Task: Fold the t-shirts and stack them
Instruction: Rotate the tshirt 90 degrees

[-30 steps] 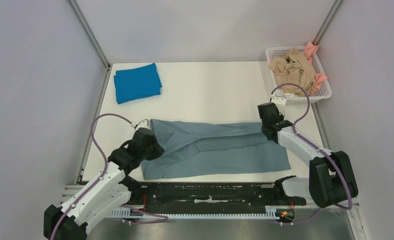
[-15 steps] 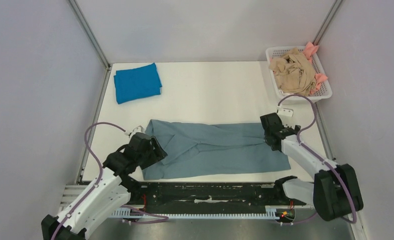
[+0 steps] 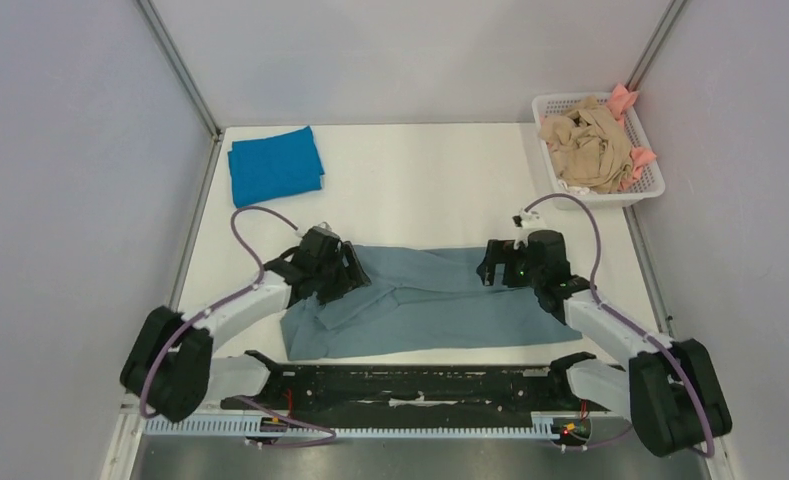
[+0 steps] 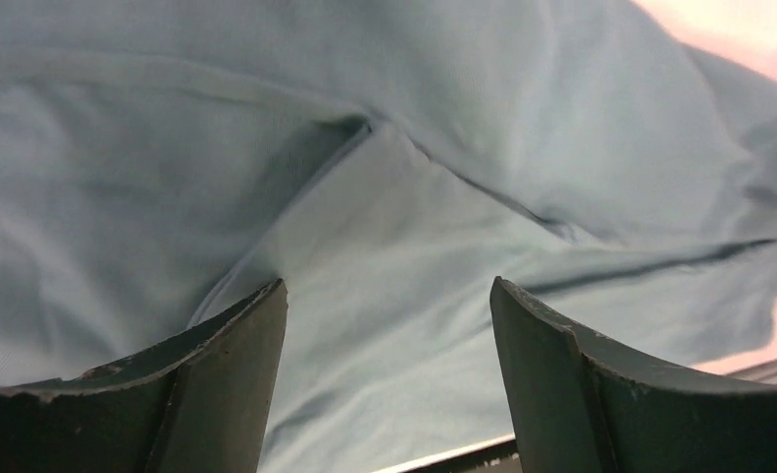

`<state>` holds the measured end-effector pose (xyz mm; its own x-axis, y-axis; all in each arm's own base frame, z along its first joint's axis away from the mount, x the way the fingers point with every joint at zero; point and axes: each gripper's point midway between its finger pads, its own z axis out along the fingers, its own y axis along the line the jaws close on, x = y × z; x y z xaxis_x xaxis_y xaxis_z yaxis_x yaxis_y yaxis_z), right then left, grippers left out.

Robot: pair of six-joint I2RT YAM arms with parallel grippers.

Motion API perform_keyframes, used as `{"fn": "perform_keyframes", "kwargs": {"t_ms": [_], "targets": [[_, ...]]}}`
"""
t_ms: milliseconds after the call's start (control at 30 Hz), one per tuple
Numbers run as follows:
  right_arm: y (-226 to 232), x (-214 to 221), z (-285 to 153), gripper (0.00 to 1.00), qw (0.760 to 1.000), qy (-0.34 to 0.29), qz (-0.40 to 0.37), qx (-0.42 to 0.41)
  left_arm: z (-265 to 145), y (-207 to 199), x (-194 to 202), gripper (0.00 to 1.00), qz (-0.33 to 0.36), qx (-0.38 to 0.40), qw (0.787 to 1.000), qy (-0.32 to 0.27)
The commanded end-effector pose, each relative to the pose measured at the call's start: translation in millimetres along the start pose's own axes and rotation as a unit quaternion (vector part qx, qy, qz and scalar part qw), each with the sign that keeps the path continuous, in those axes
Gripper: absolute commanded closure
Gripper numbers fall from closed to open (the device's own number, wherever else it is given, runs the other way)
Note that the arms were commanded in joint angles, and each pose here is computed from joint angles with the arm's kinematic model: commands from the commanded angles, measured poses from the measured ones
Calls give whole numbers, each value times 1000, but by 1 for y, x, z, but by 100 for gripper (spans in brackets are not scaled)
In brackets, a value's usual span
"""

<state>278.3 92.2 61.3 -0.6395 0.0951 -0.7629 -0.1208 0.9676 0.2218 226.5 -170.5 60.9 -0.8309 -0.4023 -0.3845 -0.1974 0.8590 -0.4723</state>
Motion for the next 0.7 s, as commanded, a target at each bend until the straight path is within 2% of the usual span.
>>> {"fn": "perform_keyframes", "kwargs": {"t_ms": [0,67,167,300,433,467,567,667], "targets": [[66,-13,12,2,982,-13,-34,-183,42,-31,-21,18,-4,25,1000,1],[58,-5,21,2,986,13,-36,-162,66,-27,-19,18,-3,12,999,35],[50,9,27,2,988,40,-33,-144,95,-24,-33,17,-17,-3,998,55],[47,36,27,2,986,85,-14,-143,140,-37,-76,17,-31,-6,998,51],[47,61,20,2,982,127,21,-141,187,-92,-112,16,-42,45,991,116],[51,69,16,2,979,141,28,-148,197,-111,-124,16,-50,65,990,117],[80,89,4,2,964,166,41,-202,227,-178,-145,16,-101,167,972,131],[123,102,-10,2,944,183,36,-272,264,-215,-149,16,-127,191,964,136]]}}
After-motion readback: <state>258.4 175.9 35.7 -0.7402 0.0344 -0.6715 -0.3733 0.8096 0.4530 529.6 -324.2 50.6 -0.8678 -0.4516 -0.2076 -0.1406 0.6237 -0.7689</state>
